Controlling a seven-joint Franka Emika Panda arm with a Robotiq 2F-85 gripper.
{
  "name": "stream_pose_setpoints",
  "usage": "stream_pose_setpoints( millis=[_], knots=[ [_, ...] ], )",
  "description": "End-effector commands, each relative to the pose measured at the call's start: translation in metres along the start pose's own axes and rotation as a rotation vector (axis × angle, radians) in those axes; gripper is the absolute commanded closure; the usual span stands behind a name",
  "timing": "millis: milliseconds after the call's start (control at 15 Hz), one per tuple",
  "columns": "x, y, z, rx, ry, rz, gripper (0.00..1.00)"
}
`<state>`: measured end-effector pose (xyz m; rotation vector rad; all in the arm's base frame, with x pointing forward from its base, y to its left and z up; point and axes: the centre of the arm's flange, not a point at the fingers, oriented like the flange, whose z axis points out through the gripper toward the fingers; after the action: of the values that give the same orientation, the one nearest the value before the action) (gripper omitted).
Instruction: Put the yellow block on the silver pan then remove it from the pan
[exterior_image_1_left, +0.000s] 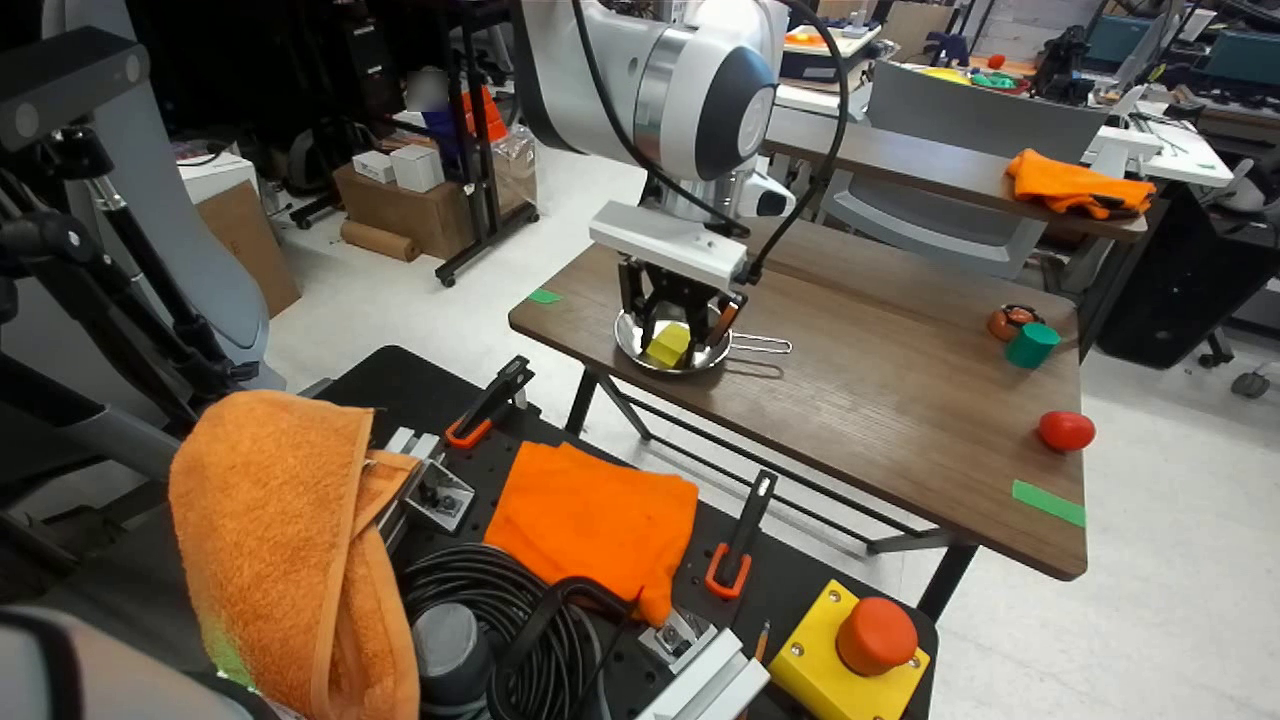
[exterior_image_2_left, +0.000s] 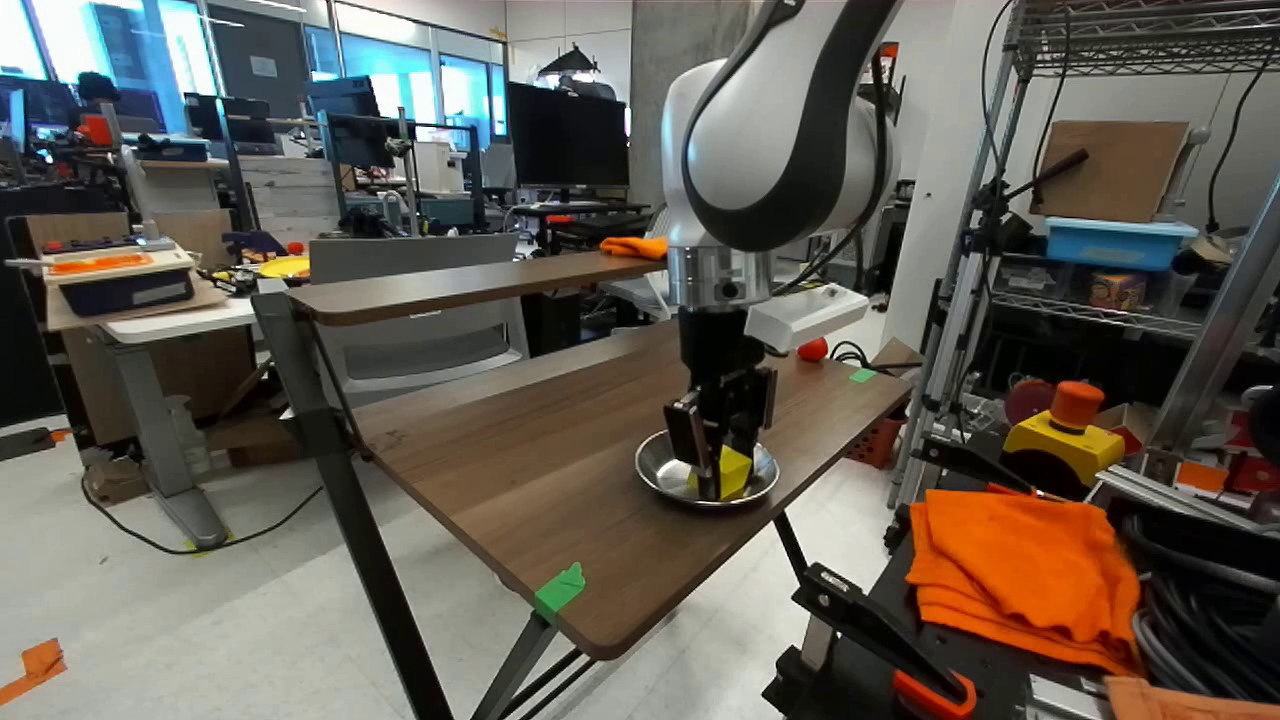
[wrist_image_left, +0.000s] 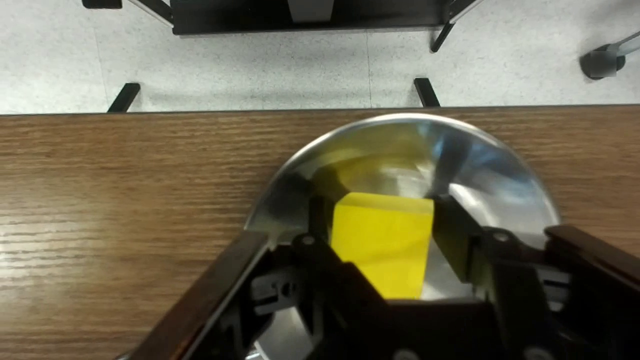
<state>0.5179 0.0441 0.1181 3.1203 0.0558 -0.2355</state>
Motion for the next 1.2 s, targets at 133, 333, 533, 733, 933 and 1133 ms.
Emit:
stream_pose_setpoints(
  millis=[133,333,533,733,933,1133],
  knots=[
    [0.002,0.002,-0.002,-0.015,0.006,-0.011,0.83],
    [0.0,0.0,-0.008,-0.022,0.012,-0.017,0.83],
    [0.0,-0.003,-0.019,-0.031,0.023,-0.03,0.83],
    [-0.002,-0.006,-0.034,-0.052,0.043,-0.048,0.83],
    [-0.005,0.004,-0.054,-0.067,0.08,-0.022,0.83],
    [-0.009,0.031,-0.084,-0.082,0.134,0.052,0.83]
  ],
)
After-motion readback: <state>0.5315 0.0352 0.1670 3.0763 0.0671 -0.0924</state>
